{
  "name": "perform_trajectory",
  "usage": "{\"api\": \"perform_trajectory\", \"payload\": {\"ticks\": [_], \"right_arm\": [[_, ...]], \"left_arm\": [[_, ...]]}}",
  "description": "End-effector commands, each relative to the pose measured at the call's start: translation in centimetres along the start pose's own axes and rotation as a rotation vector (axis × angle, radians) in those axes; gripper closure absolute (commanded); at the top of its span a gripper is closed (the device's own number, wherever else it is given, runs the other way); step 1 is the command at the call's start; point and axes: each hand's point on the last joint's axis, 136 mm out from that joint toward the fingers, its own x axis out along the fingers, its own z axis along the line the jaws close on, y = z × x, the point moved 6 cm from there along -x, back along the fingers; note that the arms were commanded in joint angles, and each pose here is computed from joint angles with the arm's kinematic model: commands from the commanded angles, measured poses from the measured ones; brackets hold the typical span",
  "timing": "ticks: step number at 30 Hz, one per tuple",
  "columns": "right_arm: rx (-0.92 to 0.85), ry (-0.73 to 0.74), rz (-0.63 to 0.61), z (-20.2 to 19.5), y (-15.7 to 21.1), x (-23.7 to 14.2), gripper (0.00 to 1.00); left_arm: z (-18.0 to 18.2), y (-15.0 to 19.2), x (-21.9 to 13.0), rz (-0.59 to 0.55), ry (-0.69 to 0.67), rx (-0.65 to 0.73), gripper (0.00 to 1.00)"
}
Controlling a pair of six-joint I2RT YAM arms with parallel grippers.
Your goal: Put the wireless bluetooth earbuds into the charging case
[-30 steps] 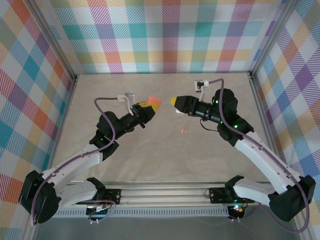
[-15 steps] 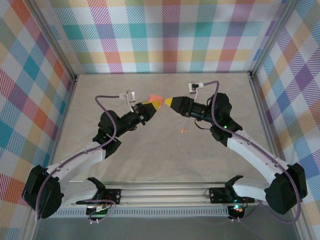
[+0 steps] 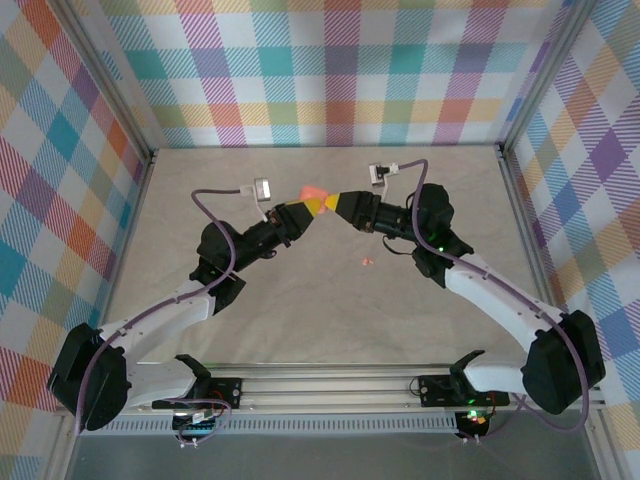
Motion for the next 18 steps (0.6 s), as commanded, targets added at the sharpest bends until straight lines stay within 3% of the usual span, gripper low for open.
{"api": "perform_trajectory", "payload": {"ticks": [1, 12, 18], "right_arm": [[-0.012, -0.083, -0.012, 1.1, -0.5, 0.1, 0.44], [0.016, -0.114, 0.017, 1.1, -0.6, 0.8, 0.56], [-0.021, -0.112, 0.031, 1.1, -0.3, 0.6, 0.74]], "left_arm": [[-2.3, -1.6, 0.3, -0.039, 0.099, 0.012, 0.93], [-1.4, -1.1, 0.8, -0.031, 0.116, -0.053, 0.92], [-1.1, -0.6, 1.2, 0.021, 0.102, -0.043, 0.83]]}}
